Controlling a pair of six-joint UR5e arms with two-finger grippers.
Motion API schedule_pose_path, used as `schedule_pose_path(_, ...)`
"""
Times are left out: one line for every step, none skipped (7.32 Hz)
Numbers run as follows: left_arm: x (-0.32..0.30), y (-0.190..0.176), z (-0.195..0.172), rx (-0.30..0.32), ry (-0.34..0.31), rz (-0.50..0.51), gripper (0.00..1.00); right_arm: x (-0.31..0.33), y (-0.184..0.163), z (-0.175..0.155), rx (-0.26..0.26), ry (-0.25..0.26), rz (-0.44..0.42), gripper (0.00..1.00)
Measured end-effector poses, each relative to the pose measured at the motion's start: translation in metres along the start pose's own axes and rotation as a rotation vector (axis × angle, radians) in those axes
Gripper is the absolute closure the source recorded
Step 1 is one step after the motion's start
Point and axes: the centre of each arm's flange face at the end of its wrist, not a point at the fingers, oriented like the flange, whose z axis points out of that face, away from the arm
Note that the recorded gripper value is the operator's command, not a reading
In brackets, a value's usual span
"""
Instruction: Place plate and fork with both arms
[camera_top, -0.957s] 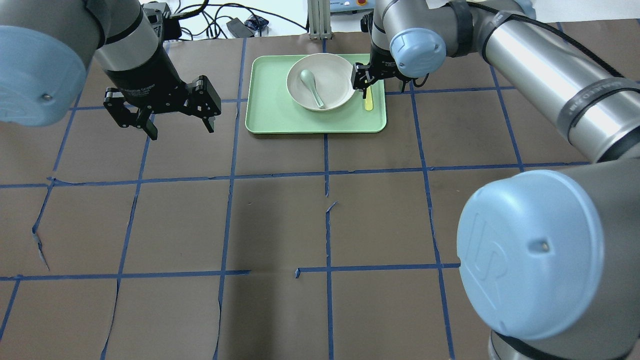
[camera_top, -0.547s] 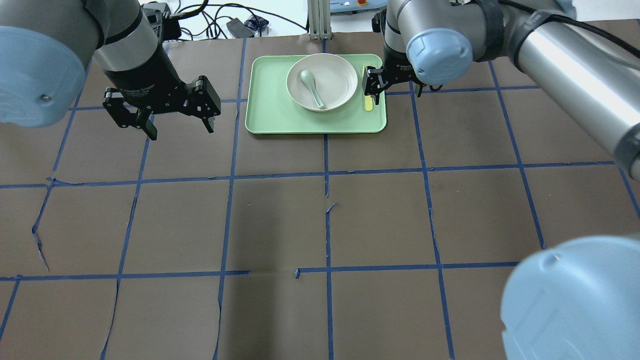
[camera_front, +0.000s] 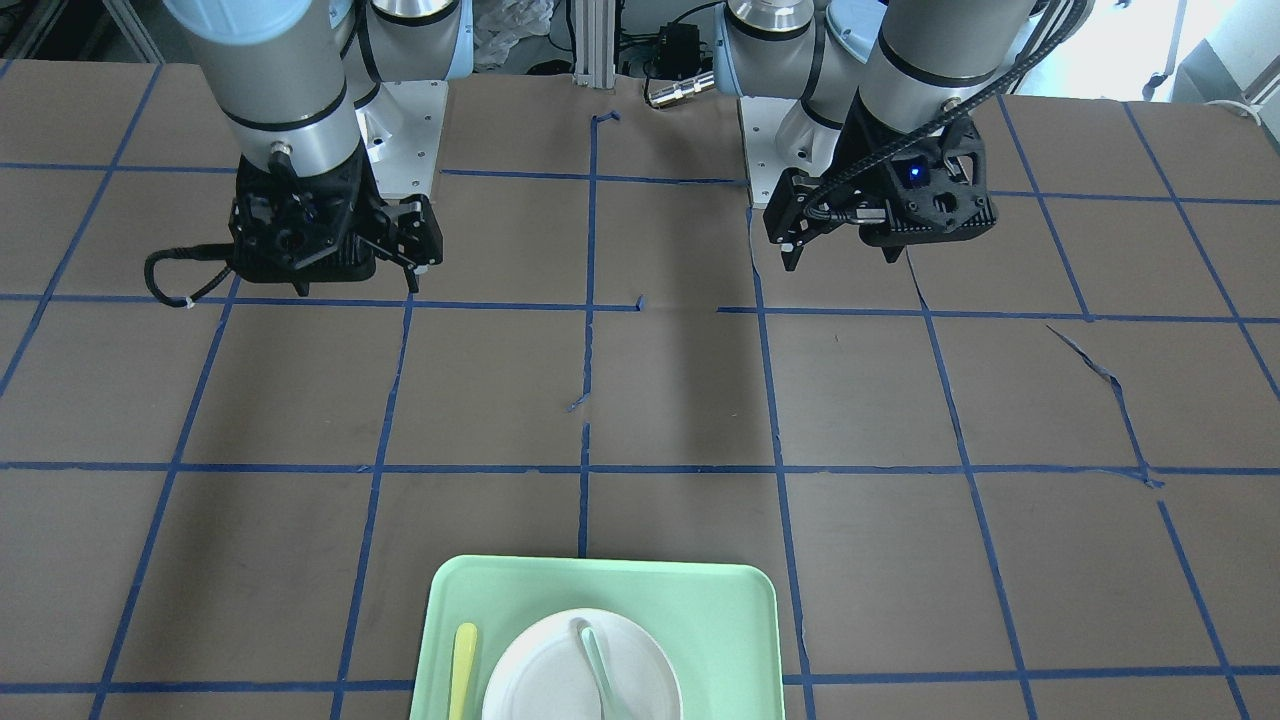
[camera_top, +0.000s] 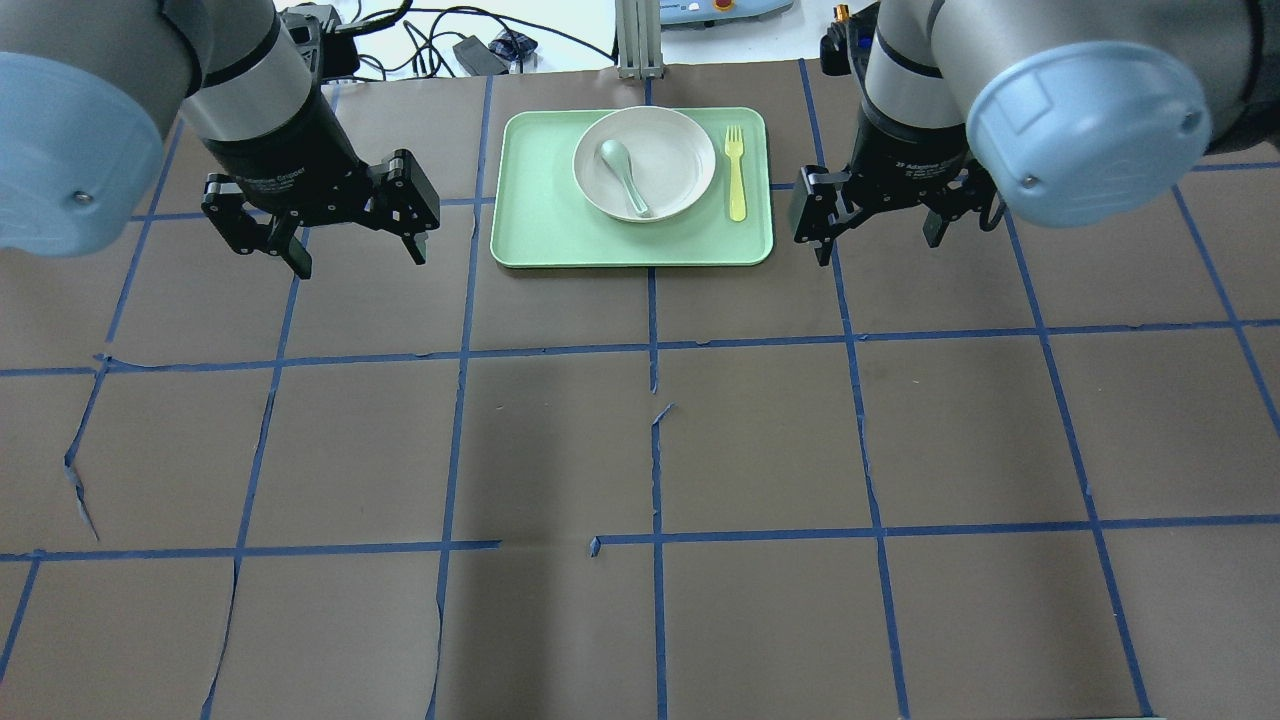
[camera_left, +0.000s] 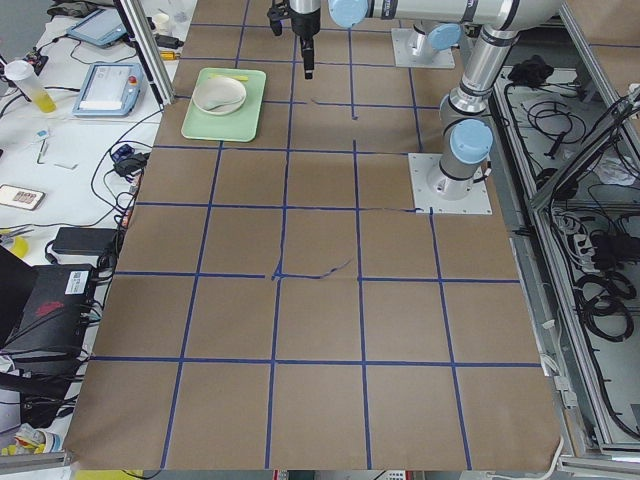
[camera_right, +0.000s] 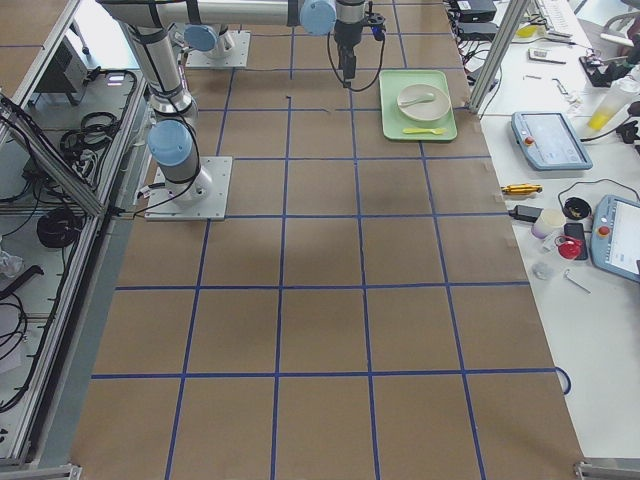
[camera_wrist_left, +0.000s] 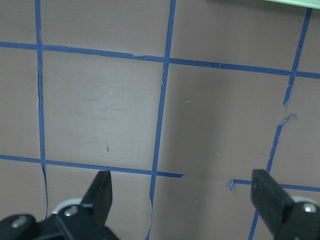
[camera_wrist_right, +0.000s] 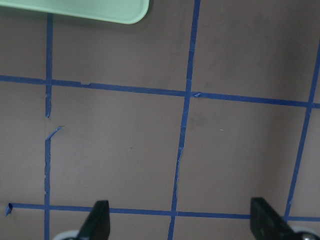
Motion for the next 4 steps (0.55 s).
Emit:
schedule_pose_path(0.0,0.0,0.0,0.0,0.0,0.001,0.0,0.001,0.01,-0.019,-0.001,-0.005,0.003,0.0)
schedule_pose_path(0.0,0.001,-0.001,0.002,0.0,0.001,0.0,0.001,0.013,-0.033,0.0,-0.012,0.004,0.0)
schedule_pose_path(0.0,0.001,-0.002,0.004,0.001,0.001,0.0,-0.001,0.012,-0.04,0.005,-0.025,0.004,0.0)
schedule_pose_path(0.0,0.001,-0.003,0.005,0.002,0.001,0.0,-0.004,0.009,-0.041,0.014,-0.037,0.003,0.0)
